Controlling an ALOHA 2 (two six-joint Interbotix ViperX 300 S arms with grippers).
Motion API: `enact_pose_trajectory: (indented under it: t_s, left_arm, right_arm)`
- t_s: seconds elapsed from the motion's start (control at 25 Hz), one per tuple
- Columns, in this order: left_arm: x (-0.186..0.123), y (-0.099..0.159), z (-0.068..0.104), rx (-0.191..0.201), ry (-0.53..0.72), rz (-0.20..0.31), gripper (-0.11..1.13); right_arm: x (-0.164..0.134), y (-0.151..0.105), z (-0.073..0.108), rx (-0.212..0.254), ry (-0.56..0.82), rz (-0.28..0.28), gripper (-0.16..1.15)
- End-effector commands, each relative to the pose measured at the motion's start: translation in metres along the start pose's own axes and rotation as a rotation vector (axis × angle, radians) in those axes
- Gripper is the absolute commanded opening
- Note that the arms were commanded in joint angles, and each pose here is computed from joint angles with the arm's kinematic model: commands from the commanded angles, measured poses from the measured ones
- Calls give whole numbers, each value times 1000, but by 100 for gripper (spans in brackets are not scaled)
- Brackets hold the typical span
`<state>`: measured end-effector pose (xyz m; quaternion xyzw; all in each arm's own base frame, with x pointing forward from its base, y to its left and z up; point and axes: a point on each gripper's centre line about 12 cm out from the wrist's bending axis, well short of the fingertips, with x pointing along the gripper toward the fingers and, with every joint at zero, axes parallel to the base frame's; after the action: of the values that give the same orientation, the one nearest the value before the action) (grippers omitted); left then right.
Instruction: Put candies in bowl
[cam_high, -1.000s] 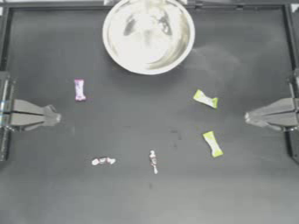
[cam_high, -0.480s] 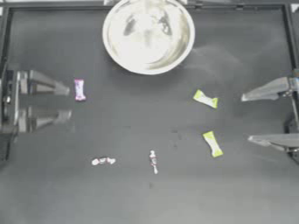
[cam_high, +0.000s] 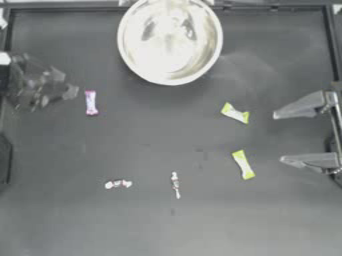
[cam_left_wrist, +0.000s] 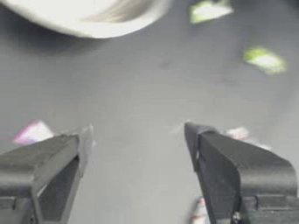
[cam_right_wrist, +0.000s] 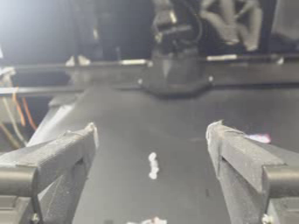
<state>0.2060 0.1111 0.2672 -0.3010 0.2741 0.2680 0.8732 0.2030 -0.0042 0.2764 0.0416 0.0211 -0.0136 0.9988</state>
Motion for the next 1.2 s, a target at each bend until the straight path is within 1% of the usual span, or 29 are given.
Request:
enact_pose_trajectory:
  t_s: [0.04,0.16,0.24,0.28,0.52,0.56,0.68,0.8,0.88,0.96,1.08,1.2]
  left_arm:
    - [11,5,13,3,63,102,95]
    - [20,13,14,-27,121,197,95]
    - [24,14,12,-36,140,230,95]
    - [25,15,10,-43,148,239,95]
    - [40,22,-1,-155,193,283,95]
    - [43,23,-3,-167,203,291,94]
    - [52,24,-6,-182,231,308,94]
    - [63,26,-8,-237,245,330,94]
    - [69,27,-10,-252,256,347,94]
    - [76,25,-12,-256,272,354,94]
    - [87,25,-16,-259,301,372,93]
    - [97,28,-17,-277,307,393,93]
  right_arm:
    - [2,-2,6,5,0,-14,101]
    - [1,-5,3,15,19,-29,101]
    - [1,-7,1,17,25,-35,101]
    - [1,-7,-1,17,29,-38,101]
    - [0,-10,-4,20,38,-53,101]
    - [0,-10,-4,18,37,-53,101]
    - [0,-10,-5,20,40,-53,101]
    - [0,-10,-6,20,52,-53,101]
    - [0,-11,-6,22,58,-55,101]
    - [0,-12,-7,21,64,-61,101]
    - [0,-13,-7,33,62,-66,101]
    - [0,-13,-8,40,67,-69,101]
